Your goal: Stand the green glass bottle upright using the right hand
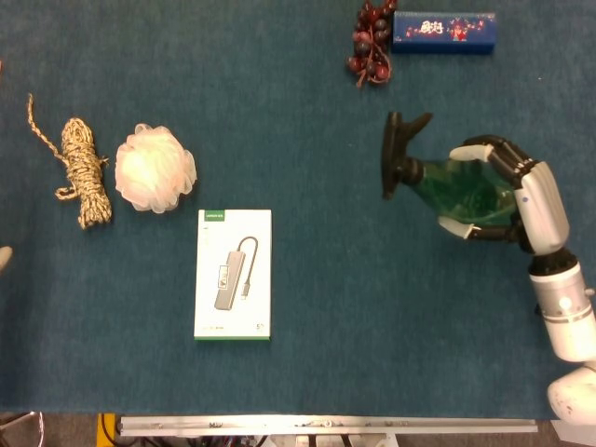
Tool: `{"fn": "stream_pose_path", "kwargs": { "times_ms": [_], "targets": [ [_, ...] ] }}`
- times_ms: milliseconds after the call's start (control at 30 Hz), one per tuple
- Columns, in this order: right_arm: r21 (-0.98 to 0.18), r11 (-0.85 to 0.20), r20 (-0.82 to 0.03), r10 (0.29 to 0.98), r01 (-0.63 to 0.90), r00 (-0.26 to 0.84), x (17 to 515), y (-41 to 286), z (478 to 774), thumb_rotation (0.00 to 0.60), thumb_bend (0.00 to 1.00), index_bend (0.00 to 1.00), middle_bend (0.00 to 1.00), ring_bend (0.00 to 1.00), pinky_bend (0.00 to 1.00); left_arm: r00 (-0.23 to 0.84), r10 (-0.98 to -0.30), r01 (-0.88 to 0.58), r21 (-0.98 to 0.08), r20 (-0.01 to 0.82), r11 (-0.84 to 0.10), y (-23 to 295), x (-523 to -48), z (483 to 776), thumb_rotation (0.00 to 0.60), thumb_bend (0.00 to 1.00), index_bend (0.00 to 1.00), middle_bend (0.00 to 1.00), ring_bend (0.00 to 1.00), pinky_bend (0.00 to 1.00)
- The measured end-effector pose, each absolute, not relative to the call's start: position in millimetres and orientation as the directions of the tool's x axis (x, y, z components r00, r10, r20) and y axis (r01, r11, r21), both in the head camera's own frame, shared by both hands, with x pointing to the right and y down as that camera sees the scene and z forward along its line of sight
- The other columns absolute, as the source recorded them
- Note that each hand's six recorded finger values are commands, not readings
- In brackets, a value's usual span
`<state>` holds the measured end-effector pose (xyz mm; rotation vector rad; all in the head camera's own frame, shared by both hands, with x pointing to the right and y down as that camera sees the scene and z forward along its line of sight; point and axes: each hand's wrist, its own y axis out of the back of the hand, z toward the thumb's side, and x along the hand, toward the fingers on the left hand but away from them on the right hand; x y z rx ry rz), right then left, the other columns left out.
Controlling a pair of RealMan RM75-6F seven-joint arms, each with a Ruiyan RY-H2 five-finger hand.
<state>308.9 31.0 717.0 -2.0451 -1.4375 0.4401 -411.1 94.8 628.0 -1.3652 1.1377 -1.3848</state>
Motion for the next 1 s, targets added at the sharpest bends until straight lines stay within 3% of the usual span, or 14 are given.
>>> {"fn": "stream_pose_path", "kwargs": {
  "times_ms": [200, 500, 1000],
  "targets": [
    [-0.576, -0.210, 0.092, 0.944, 0.790, 0.318, 317, 34, 722, 0.600, 0.08, 0.41, 0.41, 0.30, 0.46, -0.031, -0.976, -0.023, -0.976, 0.215, -0.215, 95, -411, 628, 0.600, 0.00, 0.00, 0.00, 0.00, 0.00],
    [-0.471, -0.175, 0.099, 0.963, 0.865, 0.249, 329, 36, 732, 0.600, 0.27, 0.41, 0.40, 0.27, 0.46, -0.031, -0.976, -0.023, -0.976, 0.215, -0.215, 95, -411, 628, 0.600, 0.00, 0.00, 0.00, 0.00, 0.00],
    [-0.383, -0.131, 0.082, 0.981, 0.914, 0.175, 348, 38, 751, 0.600, 0.27, 0.41, 0.37, 0.22, 0.46, -0.030, -0.976, -0.023, -0.976, 0.216, -0.216, 95, -411, 628, 0.600, 0.00, 0.00, 0.00, 0.00, 0.00]
  ]
}}
